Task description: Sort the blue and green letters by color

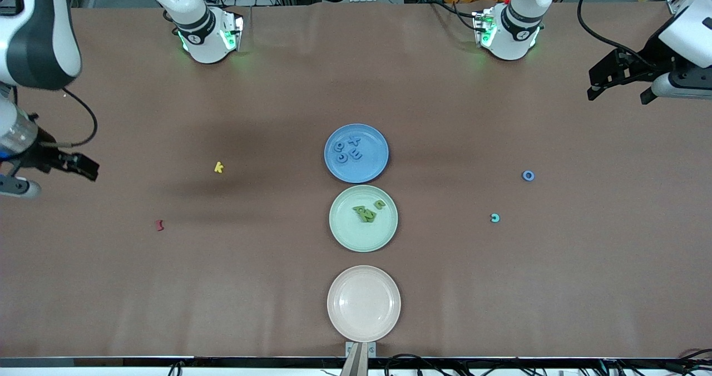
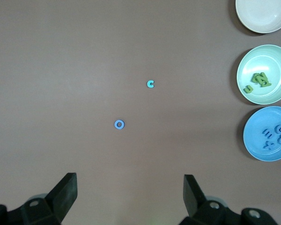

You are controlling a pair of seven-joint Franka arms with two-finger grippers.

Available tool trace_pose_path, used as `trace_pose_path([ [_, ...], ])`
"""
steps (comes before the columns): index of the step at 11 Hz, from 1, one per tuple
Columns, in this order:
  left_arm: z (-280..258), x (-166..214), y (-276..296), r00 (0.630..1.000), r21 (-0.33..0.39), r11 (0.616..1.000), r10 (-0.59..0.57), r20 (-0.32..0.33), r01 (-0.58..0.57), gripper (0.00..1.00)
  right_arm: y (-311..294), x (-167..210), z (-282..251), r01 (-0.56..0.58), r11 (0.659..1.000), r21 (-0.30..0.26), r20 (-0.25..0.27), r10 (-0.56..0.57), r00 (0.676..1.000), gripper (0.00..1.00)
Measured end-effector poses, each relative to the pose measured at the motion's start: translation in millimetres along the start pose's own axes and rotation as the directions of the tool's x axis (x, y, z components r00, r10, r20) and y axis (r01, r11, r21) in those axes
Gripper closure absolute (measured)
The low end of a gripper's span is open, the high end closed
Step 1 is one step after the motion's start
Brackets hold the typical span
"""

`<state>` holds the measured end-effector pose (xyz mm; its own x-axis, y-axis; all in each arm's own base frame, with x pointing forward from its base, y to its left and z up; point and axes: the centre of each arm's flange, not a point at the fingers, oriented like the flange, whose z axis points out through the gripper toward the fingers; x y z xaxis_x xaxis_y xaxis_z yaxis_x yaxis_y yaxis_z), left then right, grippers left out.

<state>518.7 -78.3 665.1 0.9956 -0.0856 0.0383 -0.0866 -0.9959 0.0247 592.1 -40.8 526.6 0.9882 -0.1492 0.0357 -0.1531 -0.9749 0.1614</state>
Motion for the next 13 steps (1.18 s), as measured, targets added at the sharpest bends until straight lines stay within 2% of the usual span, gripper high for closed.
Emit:
trace_pose_path([
  [1,0,0,1,1.0,0.012,1.0,0.004,-0.003,-0.004,0.0,-7,-8,-31,0.01,1.0,-0.011,0.039,-0.01,0.999,0.0],
  [2,-1,0,1,1.0,0.017,1.0,0.005,-0.005,-0.005,0.0,-11,-13,-63,0.015,1.0,-0.014,0.047,-0.014,0.999,0.0],
  [3,-2,1,-1,1.0,0.018,1.0,0.002,-0.011,-0.002,0.0,-12,-15,-89,0.01,1.0,0.011,0.031,-0.01,0.999,0.0],
  [5,-8,4,-7,1.0,0.017,1.0,-0.008,-0.028,0.009,0.0,0,-15,-122,-0.027,0.994,0.104,-0.004,0.028,1.0,0.0],
  [7,-10,5,-11,0.999,0.017,1.0,-0.015,-0.033,0.016,0.0,21,-17,-133,-0.069,0.986,0.154,0.014,0.067,0.998,0.0],
  [13,-5,9,-19,0.999,0.017,0.999,-0.029,-0.023,0.029,0.0,5,-20,-133,-0.043,0.986,0.163,0.031,0.039,0.999,0.0],
])
